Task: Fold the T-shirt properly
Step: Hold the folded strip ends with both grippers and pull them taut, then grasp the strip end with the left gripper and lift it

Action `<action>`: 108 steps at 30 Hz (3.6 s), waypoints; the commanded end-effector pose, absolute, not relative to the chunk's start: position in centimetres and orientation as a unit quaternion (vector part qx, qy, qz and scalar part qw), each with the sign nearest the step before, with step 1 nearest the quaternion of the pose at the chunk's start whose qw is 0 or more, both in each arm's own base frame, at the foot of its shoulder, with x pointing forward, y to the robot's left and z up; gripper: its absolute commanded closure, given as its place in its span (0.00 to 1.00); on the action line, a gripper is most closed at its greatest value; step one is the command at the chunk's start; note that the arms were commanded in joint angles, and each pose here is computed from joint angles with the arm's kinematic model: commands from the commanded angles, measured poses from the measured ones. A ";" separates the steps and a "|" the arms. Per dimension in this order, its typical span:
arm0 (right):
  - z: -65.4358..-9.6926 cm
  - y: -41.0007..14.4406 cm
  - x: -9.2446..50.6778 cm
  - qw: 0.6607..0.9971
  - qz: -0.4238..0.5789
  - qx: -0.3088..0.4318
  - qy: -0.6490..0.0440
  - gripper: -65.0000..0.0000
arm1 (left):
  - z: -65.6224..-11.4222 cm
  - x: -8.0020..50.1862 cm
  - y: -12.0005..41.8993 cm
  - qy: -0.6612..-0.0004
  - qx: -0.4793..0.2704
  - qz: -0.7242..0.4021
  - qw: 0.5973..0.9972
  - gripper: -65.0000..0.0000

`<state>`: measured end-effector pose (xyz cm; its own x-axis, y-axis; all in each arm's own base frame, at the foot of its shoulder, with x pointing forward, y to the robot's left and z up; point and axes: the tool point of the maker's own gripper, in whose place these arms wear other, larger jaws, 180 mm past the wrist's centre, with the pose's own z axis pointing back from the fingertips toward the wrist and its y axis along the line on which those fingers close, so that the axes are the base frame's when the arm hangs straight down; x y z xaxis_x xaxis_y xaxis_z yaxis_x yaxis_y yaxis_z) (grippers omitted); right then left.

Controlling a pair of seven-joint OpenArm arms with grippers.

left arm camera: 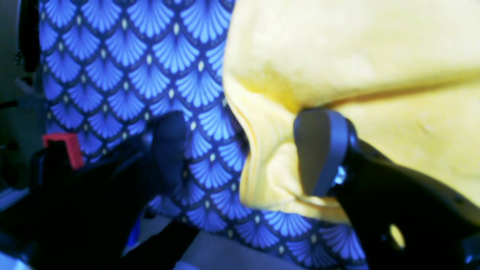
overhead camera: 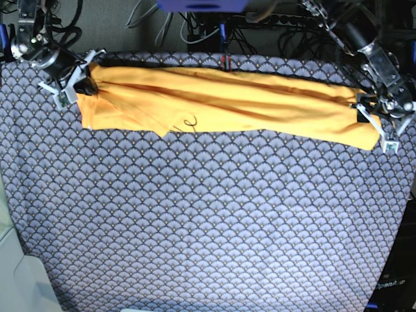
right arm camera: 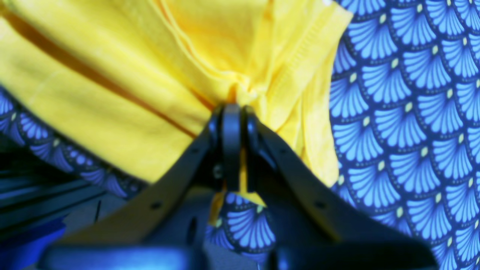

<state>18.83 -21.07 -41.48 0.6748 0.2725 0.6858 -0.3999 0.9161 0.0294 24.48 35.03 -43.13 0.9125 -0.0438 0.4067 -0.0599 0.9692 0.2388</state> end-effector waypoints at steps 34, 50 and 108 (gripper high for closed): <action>-40.7 -21.7 19.6 0.906 0.190 0.080 -0.370 1.00 | -50.6 20.4 28.2 -0.120 0.015 0.005 0.993 1.00; -40.8 -21.6 19.3 0.907 0.189 0.081 -0.367 1.00 | -46.0 22.1 30.6 -0.180 0.080 0.000 0.980 1.00; -41.4 -21.9 19.0 0.916 0.193 0.074 -0.344 1.00 | -52.0 19.3 27.2 -0.114 -0.059 0.080 0.988 1.00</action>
<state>18.79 -21.35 -41.82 0.6970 0.2867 0.6573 -0.4007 0.9158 0.0254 26.85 32.54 -45.62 0.7666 0.2406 0.5954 -0.2185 0.9696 -0.1105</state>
